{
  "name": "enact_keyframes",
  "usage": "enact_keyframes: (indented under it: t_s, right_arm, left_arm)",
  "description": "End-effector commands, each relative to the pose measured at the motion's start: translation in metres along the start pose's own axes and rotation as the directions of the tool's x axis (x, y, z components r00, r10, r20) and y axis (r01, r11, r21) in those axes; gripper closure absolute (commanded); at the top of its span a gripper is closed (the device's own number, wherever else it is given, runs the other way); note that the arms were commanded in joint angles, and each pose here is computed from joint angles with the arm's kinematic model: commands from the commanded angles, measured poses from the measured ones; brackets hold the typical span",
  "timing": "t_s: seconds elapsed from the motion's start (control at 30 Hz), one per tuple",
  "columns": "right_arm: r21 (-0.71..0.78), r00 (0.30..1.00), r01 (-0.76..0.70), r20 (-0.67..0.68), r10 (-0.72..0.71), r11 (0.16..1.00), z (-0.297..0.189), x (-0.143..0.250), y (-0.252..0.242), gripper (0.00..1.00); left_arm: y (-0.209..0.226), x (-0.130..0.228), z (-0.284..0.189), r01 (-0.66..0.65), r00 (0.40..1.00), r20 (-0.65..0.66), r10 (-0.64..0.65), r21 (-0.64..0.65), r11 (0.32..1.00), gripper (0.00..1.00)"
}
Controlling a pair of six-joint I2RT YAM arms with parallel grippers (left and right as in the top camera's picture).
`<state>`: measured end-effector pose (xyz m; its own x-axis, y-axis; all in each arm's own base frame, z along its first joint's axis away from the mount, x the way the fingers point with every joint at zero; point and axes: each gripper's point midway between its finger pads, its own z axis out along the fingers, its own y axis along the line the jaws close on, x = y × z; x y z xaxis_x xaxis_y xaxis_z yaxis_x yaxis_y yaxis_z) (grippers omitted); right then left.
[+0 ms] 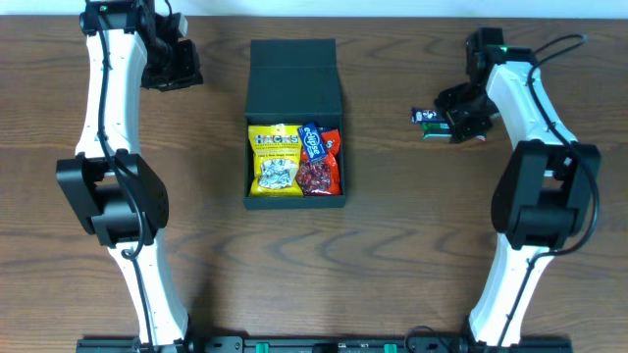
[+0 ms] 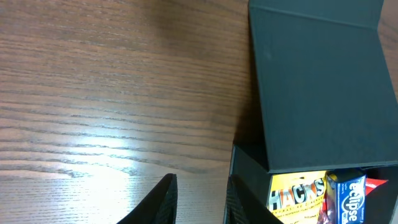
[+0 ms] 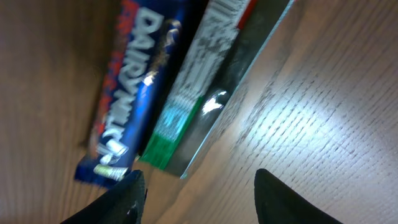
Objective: Pack container
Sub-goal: 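Grasp the green-and-silver wrapped bar with the right gripper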
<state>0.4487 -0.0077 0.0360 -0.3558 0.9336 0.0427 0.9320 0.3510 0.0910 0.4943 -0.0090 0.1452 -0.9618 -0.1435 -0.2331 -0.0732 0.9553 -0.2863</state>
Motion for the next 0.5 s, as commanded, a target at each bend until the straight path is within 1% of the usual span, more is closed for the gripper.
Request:
enact_keyframes:
  t_s: [0.0, 0.1, 0.3, 0.47]
  right_arm:
    - [0.018, 0.997, -0.068, -0.039, 0.069, 0.997, 0.016, -0.006, -0.006, 0.45]
    - [0.021, 0.995, -0.083, -0.049, 0.084, 0.996, 0.023, -0.011, -0.008, 0.46]
    - [-0.017, 0.996, -0.085, -0.025, 0.085, 0.996, 0.025, -0.02, 0.001, 0.46]
    - [-0.017, 0.996, -0.085, -0.031, 0.085, 0.996, 0.034, -0.02, 0.002, 0.48]
  left_arm:
    - [0.002, -0.006, -0.004, -0.003, 1.0, 0.021, 0.004, -0.004, 1.0, 0.72]
    - [0.002, -0.006, -0.004, -0.003, 1.0, 0.021, 0.004, -0.005, 1.0, 0.72]
    - [0.002, -0.007, -0.004, -0.004, 1.0, 0.023, 0.004, -0.005, 1.0, 0.72]
    - [0.002, -0.007, -0.004, -0.005, 1.0, 0.025, 0.005, -0.005, 1.0, 0.72]
